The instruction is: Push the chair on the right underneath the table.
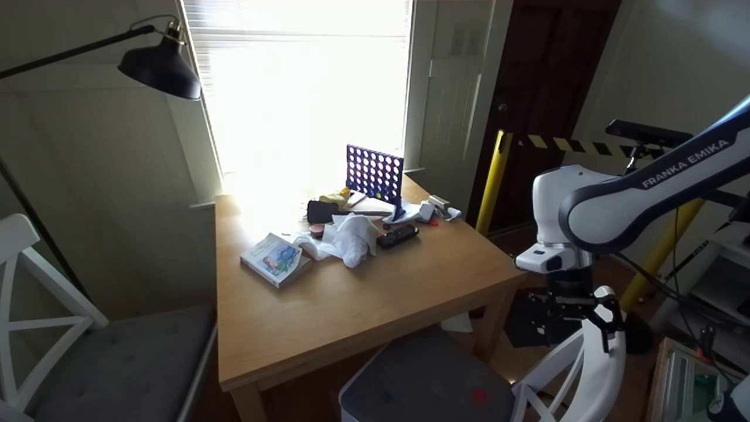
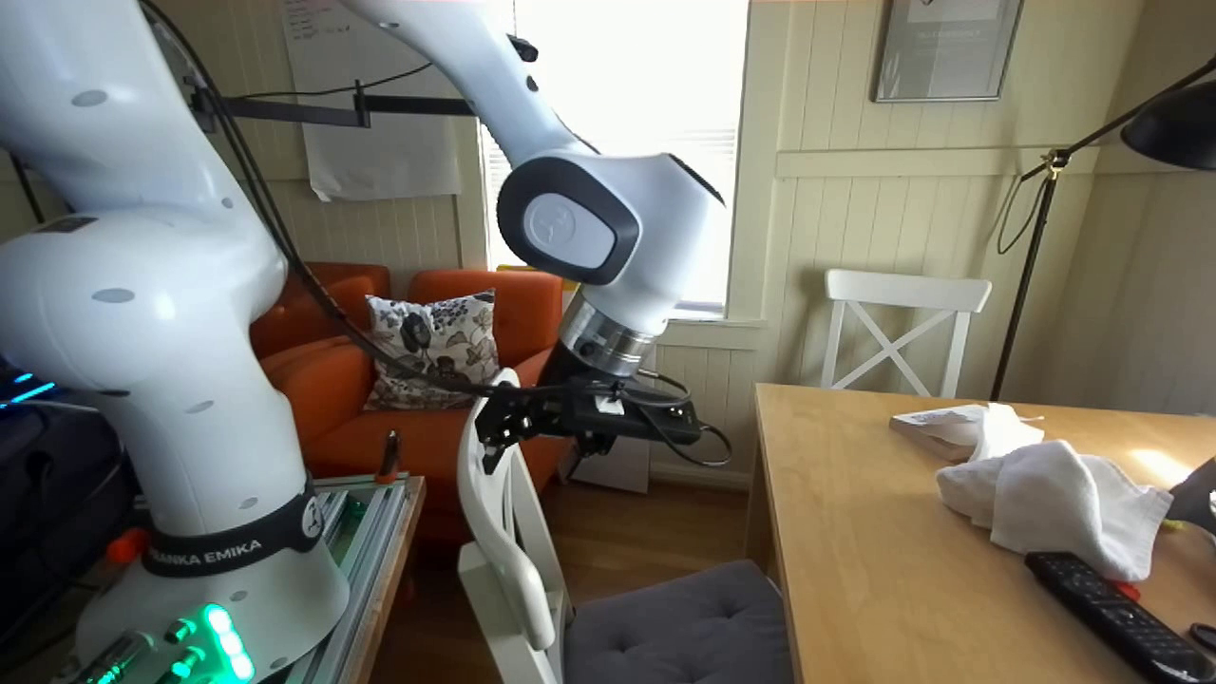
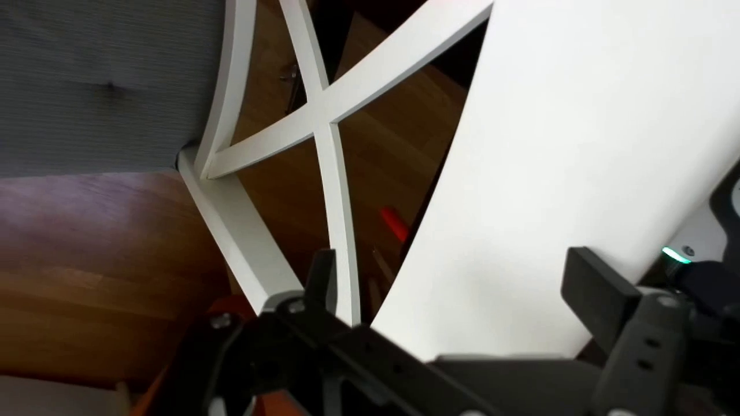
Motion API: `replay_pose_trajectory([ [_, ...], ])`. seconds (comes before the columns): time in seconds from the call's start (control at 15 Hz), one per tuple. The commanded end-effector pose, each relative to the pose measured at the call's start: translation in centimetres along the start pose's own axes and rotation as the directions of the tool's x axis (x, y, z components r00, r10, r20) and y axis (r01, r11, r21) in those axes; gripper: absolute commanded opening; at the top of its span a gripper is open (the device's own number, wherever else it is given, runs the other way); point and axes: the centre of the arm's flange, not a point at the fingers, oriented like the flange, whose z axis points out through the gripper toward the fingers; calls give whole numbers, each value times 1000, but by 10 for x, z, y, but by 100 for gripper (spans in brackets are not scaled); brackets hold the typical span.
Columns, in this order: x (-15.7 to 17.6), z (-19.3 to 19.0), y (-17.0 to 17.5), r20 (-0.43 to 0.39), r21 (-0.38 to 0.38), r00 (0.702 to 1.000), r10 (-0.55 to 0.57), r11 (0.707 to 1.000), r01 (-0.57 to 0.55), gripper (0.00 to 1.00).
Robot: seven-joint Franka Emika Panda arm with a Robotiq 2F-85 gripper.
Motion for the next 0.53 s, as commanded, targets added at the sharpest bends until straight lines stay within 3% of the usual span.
replay_pose_trajectory([
  [0.0, 6, 2, -13, 30, 14, 998, 63, 998, -64, 100],
  [0.47, 40, -27, -19, 124, 99, 988, 87, 990, -100, 100],
])
